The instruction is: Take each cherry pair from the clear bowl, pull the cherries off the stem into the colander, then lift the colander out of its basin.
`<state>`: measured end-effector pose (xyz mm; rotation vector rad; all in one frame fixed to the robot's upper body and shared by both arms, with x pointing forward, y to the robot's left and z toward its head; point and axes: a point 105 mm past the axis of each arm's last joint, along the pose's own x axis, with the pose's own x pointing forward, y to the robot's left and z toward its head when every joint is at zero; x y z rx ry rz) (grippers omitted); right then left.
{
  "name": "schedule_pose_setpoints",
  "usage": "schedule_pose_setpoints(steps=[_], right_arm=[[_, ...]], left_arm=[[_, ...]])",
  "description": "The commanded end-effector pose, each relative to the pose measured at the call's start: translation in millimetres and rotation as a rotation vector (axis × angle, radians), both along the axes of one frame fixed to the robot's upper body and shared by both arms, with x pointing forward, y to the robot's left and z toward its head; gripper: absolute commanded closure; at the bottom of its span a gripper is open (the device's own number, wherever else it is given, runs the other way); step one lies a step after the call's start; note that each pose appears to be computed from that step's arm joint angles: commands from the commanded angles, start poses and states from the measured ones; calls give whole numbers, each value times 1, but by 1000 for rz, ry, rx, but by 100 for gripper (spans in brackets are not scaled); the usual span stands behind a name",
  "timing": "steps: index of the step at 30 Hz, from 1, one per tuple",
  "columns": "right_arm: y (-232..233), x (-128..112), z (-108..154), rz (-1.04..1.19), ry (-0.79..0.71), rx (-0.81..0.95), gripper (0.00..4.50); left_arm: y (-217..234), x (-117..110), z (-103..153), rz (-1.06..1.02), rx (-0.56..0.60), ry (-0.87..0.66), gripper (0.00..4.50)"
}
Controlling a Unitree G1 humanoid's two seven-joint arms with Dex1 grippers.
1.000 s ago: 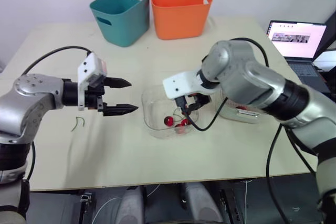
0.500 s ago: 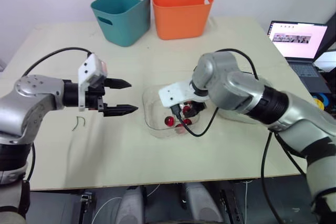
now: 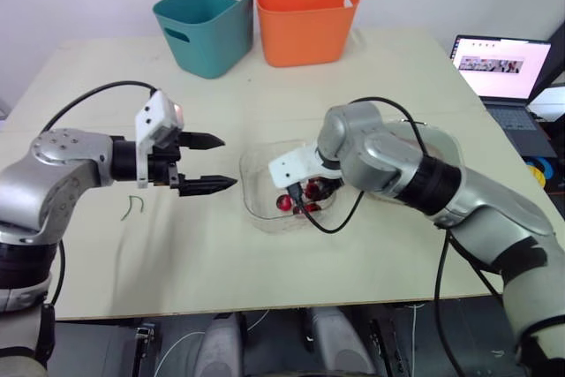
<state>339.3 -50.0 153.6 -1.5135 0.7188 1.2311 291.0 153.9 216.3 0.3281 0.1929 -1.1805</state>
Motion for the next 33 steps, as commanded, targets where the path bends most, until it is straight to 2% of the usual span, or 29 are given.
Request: schedule_pose_setpoints(steps=[1,3,14,18,25,33], right_arm=[[6,1,7,20,-28,13,279],[7,1,7,18,-29,18,344],[10,-4,9,6,4,56,344],[11,-3,15,26,-11,74,257],[14,0,33,34,-42,116,24],[16,3,21,32,-39,104,24]], left_arm=[[1,-4,11,-9,10,-43,0],[4,-4,9,-3,30,-39,0],[5,-1,10,5,28,-46,0],[4,0,11,3,25,-48,0],[4,1,11,1,24,-50,0],[3,1,12,-2,21,-51,0]])
